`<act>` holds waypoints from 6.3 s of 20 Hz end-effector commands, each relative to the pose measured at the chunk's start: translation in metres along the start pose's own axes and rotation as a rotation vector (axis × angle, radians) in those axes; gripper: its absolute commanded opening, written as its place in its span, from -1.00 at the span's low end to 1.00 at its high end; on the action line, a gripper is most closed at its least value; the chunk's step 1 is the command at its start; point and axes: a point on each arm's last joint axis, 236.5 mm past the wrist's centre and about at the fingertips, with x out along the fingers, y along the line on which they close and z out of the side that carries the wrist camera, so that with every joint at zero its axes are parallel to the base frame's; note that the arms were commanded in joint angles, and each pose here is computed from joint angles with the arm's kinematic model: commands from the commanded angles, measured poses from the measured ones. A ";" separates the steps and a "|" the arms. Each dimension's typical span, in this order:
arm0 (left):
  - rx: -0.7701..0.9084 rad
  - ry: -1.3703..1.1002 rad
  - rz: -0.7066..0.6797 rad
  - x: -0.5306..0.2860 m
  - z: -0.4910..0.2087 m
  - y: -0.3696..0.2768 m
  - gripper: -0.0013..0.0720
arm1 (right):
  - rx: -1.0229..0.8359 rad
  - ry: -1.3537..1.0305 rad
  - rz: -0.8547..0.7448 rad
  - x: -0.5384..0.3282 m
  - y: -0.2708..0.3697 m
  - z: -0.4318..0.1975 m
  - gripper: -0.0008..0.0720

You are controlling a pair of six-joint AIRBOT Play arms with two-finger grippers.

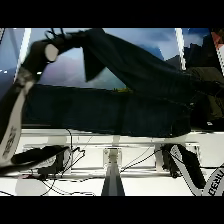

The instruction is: Fold the clothes and pants, and hang the long-sleeved shirts on hangers.

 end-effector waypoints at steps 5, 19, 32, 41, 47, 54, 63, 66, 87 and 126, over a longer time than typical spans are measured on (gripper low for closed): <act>0.120 0.226 -0.017 -0.068 -0.035 -0.032 -0.91 | -0.001 0.009 0.001 0.000 0.000 -0.002 -0.92; 0.102 0.620 -0.090 0.023 -0.198 -0.078 0.94 | 0.000 0.015 0.005 0.000 0.001 -0.004 -0.92; -0.307 0.808 0.117 -0.039 -0.259 0.172 0.45 | 0.001 0.015 0.005 0.000 0.001 -0.004 -0.92; -0.516 0.645 -0.053 0.037 -0.275 0.150 0.30 | 0.011 0.011 0.019 0.000 0.005 -0.003 -0.92; -0.472 0.605 -0.058 0.043 -0.258 0.156 -0.91 | 0.019 0.007 0.032 0.000 0.007 -0.002 -0.92; -0.360 0.283 0.022 0.019 -0.104 0.217 -0.92 | 0.046 -0.069 0.049 0.005 0.010 0.018 -0.92; -0.172 0.198 0.236 -0.059 -0.049 0.279 -0.92 | 0.178 -0.106 0.146 0.102 0.033 0.048 -0.92; -0.186 0.231 0.236 -0.048 -0.065 0.286 -0.92 | 0.120 -0.191 0.146 0.139 0.063 0.067 -0.92; -0.281 0.177 0.422 -0.043 -0.080 0.350 0.92 | -0.158 -0.119 0.171 0.183 0.120 0.118 0.71; -0.597 0.609 0.288 -0.220 -0.222 0.283 -0.91 | 0.794 0.209 0.244 0.135 0.004 -0.142 0.33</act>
